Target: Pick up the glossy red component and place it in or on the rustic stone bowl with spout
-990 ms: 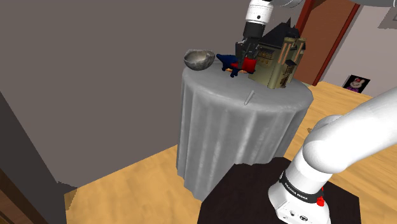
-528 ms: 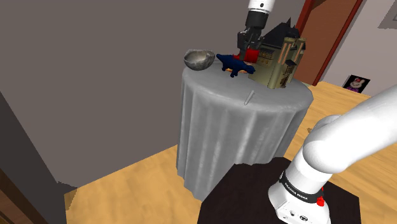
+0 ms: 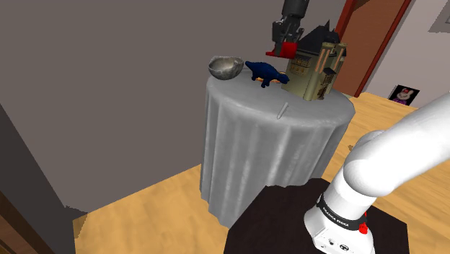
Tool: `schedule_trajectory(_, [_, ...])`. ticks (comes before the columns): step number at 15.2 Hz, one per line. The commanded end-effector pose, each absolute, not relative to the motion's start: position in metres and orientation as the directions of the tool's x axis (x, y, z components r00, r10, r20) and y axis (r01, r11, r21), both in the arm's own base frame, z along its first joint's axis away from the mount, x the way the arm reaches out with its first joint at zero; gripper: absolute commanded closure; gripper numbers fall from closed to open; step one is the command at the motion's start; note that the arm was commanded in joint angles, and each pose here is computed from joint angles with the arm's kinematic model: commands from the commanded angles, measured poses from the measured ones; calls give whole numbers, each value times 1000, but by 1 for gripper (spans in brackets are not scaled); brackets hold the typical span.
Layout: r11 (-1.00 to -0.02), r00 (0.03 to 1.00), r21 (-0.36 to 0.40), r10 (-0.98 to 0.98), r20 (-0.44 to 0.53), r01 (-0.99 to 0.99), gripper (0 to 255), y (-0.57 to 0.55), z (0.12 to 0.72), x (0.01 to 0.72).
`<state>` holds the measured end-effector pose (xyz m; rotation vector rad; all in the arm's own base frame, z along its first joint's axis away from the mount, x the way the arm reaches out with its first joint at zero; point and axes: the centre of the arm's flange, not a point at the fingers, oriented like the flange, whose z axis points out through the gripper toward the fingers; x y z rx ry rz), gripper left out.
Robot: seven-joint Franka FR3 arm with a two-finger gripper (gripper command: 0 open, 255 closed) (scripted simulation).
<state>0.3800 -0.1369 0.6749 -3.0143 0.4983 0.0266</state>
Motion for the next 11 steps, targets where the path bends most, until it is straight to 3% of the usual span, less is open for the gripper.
schedule_trajectory(1, [-943,947,-82,-320,-32,-322,255,-137,686,380])
schedule_trajectory(11, [-943,947,-82,-320,-32,-322,255,-145,684,498])
